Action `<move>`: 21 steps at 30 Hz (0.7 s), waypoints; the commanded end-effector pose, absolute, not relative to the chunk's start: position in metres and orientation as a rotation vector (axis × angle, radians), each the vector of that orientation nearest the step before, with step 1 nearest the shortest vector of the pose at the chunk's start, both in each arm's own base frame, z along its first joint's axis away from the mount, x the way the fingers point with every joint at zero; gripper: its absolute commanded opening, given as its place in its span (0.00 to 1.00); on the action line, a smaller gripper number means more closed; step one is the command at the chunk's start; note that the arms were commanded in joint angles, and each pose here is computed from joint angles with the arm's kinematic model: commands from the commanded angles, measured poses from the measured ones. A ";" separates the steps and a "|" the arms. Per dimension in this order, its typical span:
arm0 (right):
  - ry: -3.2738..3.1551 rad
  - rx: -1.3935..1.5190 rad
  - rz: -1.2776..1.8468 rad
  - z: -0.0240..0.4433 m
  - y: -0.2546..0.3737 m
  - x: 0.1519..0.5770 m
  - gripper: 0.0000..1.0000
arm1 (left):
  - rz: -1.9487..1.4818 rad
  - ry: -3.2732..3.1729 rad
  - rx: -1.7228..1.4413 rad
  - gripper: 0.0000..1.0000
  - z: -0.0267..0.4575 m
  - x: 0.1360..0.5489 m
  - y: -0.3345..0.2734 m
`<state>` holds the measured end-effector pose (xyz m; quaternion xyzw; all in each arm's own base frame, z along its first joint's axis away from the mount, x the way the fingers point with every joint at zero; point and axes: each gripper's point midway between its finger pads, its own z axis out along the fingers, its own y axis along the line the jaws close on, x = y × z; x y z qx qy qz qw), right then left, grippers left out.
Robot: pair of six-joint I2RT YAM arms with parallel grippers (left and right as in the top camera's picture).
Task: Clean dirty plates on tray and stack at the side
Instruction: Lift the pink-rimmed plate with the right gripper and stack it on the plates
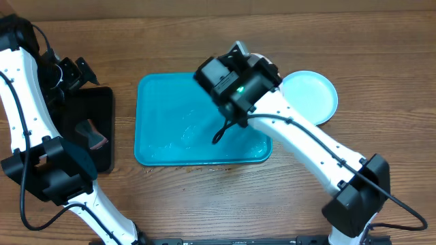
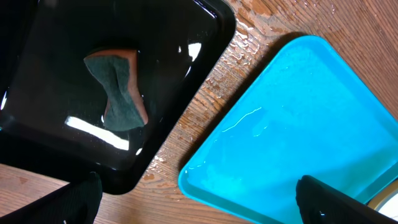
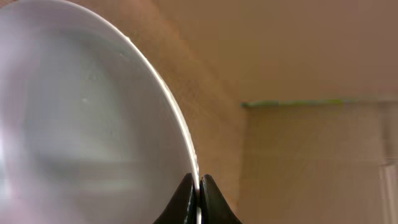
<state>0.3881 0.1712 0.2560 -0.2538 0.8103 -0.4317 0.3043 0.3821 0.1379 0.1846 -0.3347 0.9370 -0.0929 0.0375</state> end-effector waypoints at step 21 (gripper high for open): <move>2.540 -0.622 -0.251 0.187 0.221 0.390 0.04 | -0.303 2.866 -0.994 1.00 0.190 0.383 0.135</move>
